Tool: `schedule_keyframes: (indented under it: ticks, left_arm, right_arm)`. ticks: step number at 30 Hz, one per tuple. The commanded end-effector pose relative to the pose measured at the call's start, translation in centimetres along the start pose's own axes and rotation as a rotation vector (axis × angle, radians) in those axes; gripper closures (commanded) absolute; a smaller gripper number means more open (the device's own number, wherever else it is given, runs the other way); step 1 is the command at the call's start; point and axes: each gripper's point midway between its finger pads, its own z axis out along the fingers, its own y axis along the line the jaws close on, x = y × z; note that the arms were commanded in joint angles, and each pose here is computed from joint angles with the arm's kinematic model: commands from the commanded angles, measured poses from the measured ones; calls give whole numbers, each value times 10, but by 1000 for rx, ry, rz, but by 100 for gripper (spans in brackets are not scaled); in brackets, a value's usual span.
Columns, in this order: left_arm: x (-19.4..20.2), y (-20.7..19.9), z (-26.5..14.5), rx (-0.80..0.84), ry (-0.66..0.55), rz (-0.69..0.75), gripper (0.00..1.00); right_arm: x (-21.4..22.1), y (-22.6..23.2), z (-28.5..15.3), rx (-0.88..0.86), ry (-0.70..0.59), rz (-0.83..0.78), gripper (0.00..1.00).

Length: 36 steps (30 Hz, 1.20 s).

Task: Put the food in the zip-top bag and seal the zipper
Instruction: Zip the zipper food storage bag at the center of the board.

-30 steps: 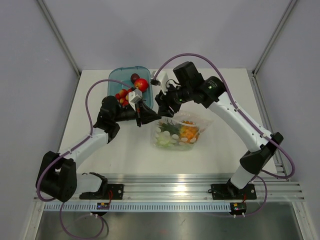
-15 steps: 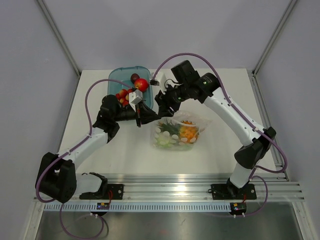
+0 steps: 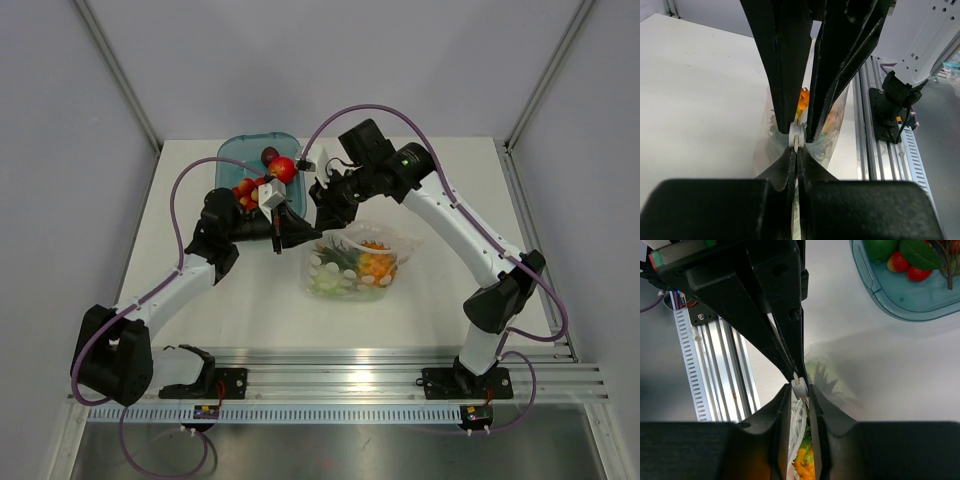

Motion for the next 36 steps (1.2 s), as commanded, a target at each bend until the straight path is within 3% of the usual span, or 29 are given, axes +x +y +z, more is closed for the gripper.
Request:
schedule_keyframes:
  ticks: [1,5,14,36]
  left_arm:
    - [-31,-9,1,35,-47,116,100]
    - [-32,-7,2,29,-47,113,100]
    - [-32,-6,1,22,-45,111,100]
    - [-37,27,-14,-146,-107,81,100]
  right_arm:
    - [-12,6,-7,-23,-37,-27,75]
    - [-11,7,-6,-28,-41,-23,86]
    - [-7,2,-12,45,-78,-6,100]
    - [34,2,-43,243,-70,68,100]
